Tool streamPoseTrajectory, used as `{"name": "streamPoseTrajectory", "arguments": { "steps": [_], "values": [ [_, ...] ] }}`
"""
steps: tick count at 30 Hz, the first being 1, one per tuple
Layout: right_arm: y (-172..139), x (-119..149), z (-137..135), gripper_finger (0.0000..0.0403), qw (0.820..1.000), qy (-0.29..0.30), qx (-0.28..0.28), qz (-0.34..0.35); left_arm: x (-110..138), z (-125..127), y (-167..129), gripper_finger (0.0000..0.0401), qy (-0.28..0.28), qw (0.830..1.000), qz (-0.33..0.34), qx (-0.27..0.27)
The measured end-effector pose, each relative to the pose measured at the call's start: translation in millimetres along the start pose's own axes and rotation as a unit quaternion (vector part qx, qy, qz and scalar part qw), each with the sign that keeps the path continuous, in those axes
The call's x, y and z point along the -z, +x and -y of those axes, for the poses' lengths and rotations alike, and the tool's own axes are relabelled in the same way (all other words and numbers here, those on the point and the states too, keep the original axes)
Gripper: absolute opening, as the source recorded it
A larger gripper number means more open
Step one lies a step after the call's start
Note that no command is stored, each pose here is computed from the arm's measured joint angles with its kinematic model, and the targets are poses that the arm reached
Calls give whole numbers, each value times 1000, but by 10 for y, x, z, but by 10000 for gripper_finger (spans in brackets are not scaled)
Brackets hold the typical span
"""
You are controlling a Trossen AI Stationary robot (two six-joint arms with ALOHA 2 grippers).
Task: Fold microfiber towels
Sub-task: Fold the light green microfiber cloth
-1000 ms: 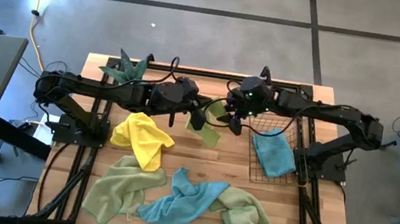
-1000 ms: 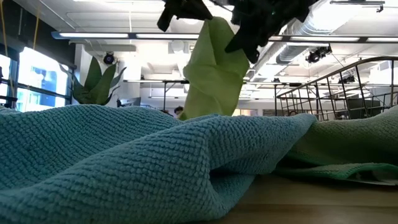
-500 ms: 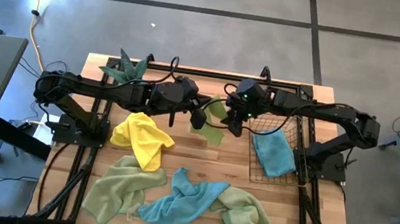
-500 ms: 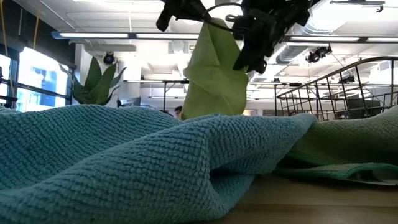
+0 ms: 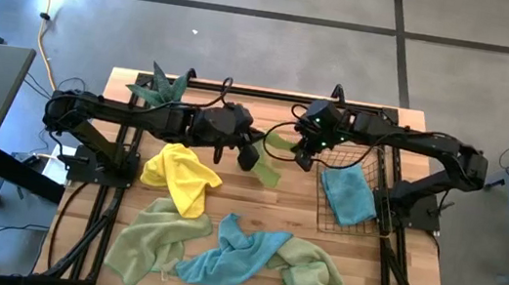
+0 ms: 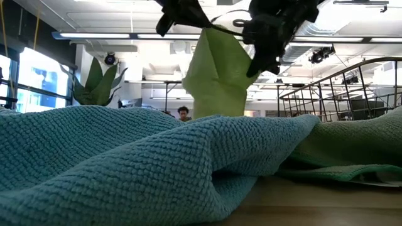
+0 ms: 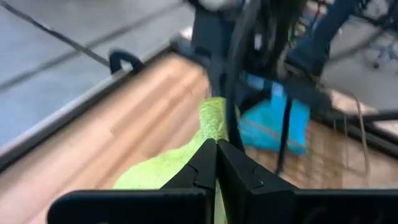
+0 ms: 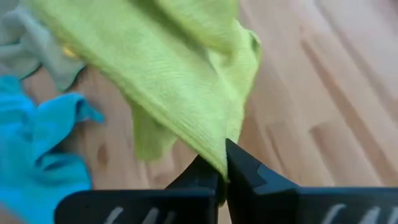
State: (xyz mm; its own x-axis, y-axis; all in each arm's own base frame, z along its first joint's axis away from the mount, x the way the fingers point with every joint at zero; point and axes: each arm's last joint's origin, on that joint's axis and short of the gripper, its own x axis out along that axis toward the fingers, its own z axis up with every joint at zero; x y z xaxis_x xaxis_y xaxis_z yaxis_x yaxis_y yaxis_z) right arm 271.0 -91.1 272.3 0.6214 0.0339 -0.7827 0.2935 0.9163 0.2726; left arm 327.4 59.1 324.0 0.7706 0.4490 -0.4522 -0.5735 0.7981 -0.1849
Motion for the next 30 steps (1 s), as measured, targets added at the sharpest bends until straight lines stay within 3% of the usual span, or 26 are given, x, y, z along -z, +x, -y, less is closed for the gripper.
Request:
{"name": "streamPoseTrajectory", "arguments": {
  "steps": [5,11,17,23,30],
  "values": [
    [-170,119,-21,1,998,11,-36,-40,33,18,-11,18,19,1000,-9,-7],
    [-309,255,-76,0,995,24,-42,-84,59,64,18,73,58,998,-17,21],
    [-371,323,-137,0,992,21,-69,-107,228,180,321,143,164,985,-30,53],
    [-398,350,-172,0,985,-8,-129,-117,284,330,658,173,233,958,37,161],
    [-414,362,-242,0,965,-114,-214,-104,313,325,861,174,251,931,71,255]
  ]
}}
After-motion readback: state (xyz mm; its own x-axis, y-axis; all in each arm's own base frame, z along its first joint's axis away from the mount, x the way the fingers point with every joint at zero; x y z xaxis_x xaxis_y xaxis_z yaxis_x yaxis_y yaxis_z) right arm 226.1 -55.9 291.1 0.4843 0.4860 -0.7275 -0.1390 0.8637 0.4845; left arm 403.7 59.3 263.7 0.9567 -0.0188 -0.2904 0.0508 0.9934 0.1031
